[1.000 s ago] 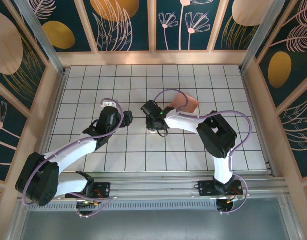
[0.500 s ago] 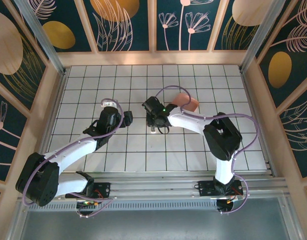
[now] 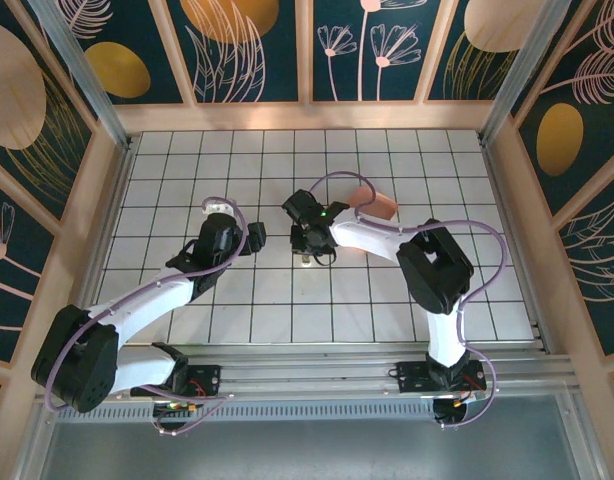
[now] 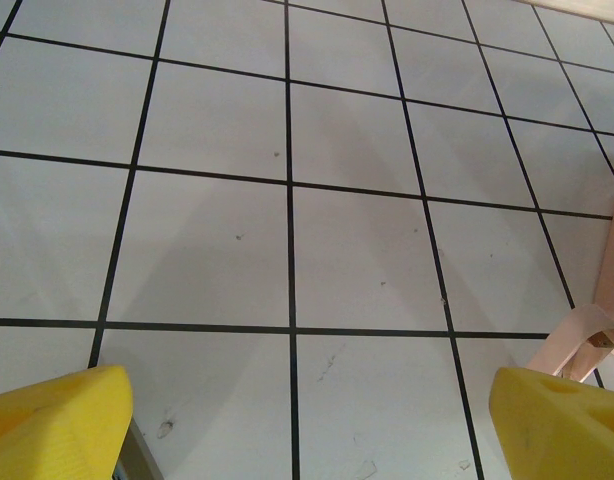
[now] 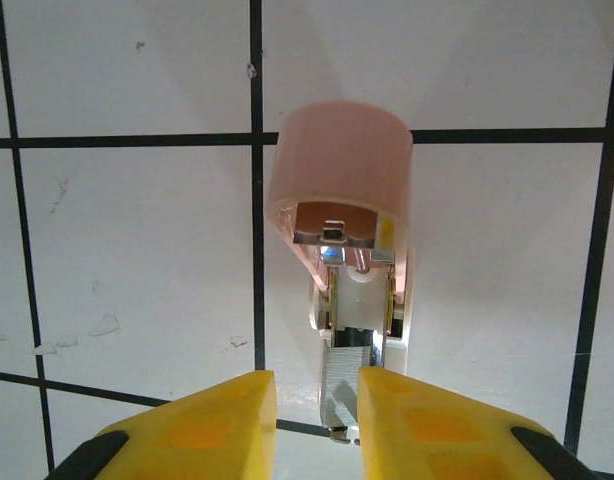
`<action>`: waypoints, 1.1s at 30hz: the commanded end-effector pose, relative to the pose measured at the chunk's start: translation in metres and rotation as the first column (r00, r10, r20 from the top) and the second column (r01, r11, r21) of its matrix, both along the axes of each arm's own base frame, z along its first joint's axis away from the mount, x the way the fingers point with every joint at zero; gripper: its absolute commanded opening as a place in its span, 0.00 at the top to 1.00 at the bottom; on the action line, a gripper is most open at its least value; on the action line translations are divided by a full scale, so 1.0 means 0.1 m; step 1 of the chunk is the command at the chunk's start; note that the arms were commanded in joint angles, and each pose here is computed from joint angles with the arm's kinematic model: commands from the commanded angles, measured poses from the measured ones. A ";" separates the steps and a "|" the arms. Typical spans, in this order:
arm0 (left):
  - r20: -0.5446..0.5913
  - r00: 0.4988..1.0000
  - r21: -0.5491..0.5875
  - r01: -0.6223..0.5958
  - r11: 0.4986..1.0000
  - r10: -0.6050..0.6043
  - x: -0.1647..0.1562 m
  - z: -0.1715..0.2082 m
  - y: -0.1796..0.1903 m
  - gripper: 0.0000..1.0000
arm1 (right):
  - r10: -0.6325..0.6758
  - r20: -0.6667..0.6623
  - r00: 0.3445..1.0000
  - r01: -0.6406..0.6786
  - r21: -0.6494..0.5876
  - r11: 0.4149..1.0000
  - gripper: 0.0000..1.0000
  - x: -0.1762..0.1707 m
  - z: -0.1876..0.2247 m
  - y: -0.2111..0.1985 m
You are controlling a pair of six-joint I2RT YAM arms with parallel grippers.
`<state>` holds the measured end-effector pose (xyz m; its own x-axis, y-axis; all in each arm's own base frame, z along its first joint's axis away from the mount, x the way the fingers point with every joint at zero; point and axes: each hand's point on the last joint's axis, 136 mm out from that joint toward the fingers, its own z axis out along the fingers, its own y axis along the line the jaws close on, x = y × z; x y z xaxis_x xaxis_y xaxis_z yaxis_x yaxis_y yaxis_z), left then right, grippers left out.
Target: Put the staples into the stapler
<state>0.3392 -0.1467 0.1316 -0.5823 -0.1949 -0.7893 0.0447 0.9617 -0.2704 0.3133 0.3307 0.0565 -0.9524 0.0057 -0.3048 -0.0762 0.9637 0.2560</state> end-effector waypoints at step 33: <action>0.035 0.999 -0.005 -0.012 1.000 0.012 0.05 0.12 0.02 0.08 | 0.018 -0.131 0.991 -0.040 -0.167 0.985 0.73 -0.10 -0.43 -0.14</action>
<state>0.3393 -0.1465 0.1316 -0.5819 -0.1950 -0.7896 0.0439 0.9619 -0.2699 0.3121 0.3269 0.0378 -0.9734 -0.0345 -0.2266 -0.0769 0.9804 0.1814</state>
